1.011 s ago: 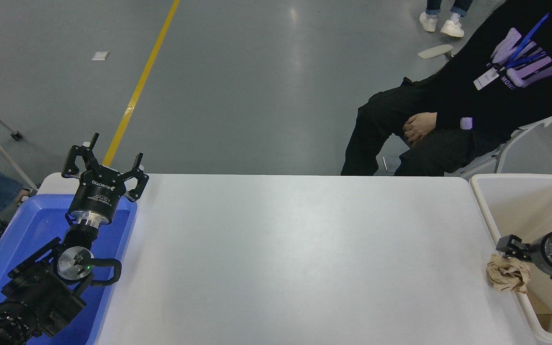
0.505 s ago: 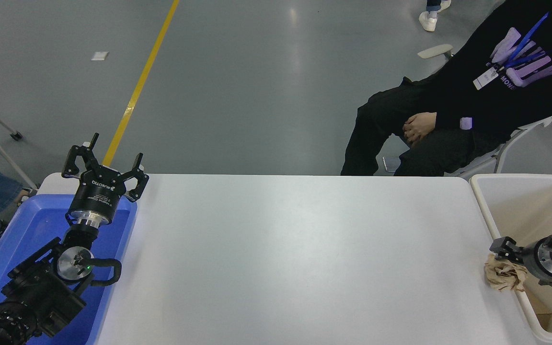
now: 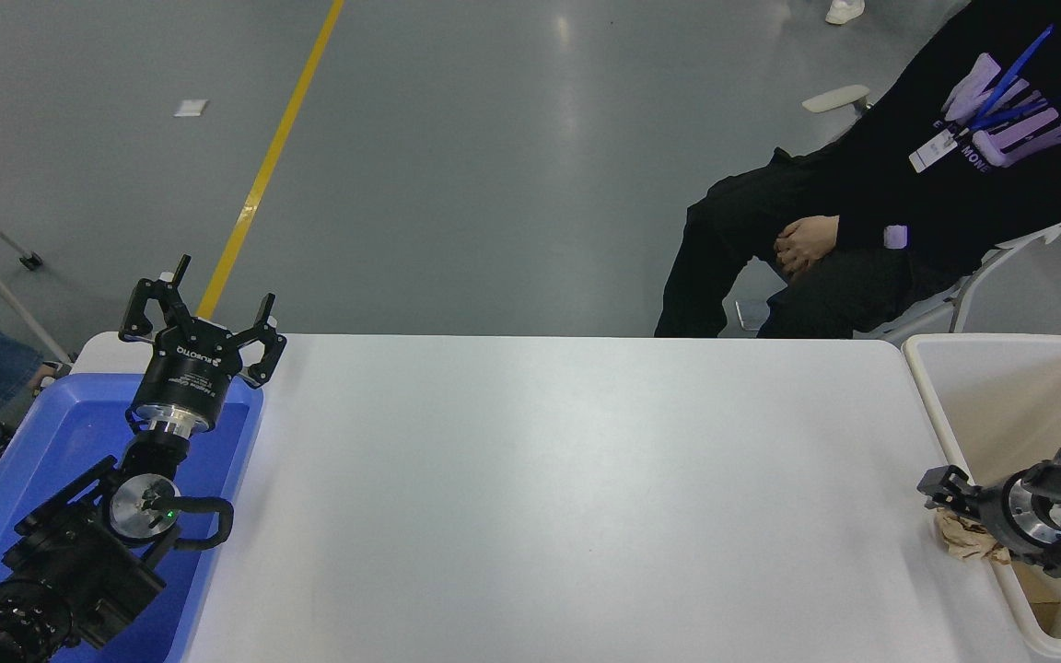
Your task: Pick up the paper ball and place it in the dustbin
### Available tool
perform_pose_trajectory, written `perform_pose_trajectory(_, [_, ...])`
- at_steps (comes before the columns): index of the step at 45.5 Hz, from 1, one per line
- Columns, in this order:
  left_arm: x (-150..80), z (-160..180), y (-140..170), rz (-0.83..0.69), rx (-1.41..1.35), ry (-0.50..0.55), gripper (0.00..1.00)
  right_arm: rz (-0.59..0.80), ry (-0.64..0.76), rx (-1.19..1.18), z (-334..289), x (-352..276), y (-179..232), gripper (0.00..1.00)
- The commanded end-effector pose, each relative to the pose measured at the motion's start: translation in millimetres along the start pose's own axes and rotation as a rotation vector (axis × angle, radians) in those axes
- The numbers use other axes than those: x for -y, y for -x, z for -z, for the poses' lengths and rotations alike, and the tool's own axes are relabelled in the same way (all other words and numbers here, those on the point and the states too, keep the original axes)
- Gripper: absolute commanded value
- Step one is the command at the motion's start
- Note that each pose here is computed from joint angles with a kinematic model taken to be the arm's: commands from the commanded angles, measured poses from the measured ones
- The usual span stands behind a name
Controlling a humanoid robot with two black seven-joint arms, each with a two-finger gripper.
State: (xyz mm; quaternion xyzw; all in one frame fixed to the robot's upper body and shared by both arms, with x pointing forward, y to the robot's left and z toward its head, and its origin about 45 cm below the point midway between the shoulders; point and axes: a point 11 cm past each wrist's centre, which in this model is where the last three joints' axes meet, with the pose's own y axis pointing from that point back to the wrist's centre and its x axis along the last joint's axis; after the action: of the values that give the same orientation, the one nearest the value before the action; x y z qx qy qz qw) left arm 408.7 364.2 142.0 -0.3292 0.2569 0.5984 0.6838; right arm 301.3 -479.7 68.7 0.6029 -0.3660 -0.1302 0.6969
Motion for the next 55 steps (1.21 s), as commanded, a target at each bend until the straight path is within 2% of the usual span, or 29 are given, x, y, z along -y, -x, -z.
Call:
perform_pose_trajectory(1, [-0.1,0.1,-0.1,0.0,0.0,-0.001,0.98,-0.005,-0.007,0.005,1.8,0.7,-0.1,1.0])
perform_pose_trajectory(11, [0.0,-0.1,-0.1,0.0,0.0,0.001,0.98,-0.051,0.002,0.004,-1.6,2.5,-4.2,0.98])
perform_pose_trajectory(18, [-0.1,0.1,-0.1,0.0,0.0,-0.001,0.98,-0.051,0.005,0.016,-4.9,5.4,0.4,0.8])
perform_pose_trajectory(23, [0.0,-0.2,-0.1,-0.001,-0.001,0.002,0.98,-0.038,0.005,0.019,-6.2,7.3,5.9,0.58])
perform_pose_trajectory(31, [0.0,-0.1,-0.1,0.0,0.0,0.001,0.98,-0.018,0.004,0.033,-7.4,7.2,9.2,0.0])
perform_pose_trajectory(39, [-0.2,-0.4,-0.7,-0.004,0.0,0.002,0.98,-0.008,-0.033,0.08,0.7,6.1,9.7,0.0])
perform_pose_trajectory(55, [0.4,-0.7,-0.2,-0.002,0.0,0.003,0.98,-0.018,-0.025,0.094,-7.5,4.5,5.3,0.0])
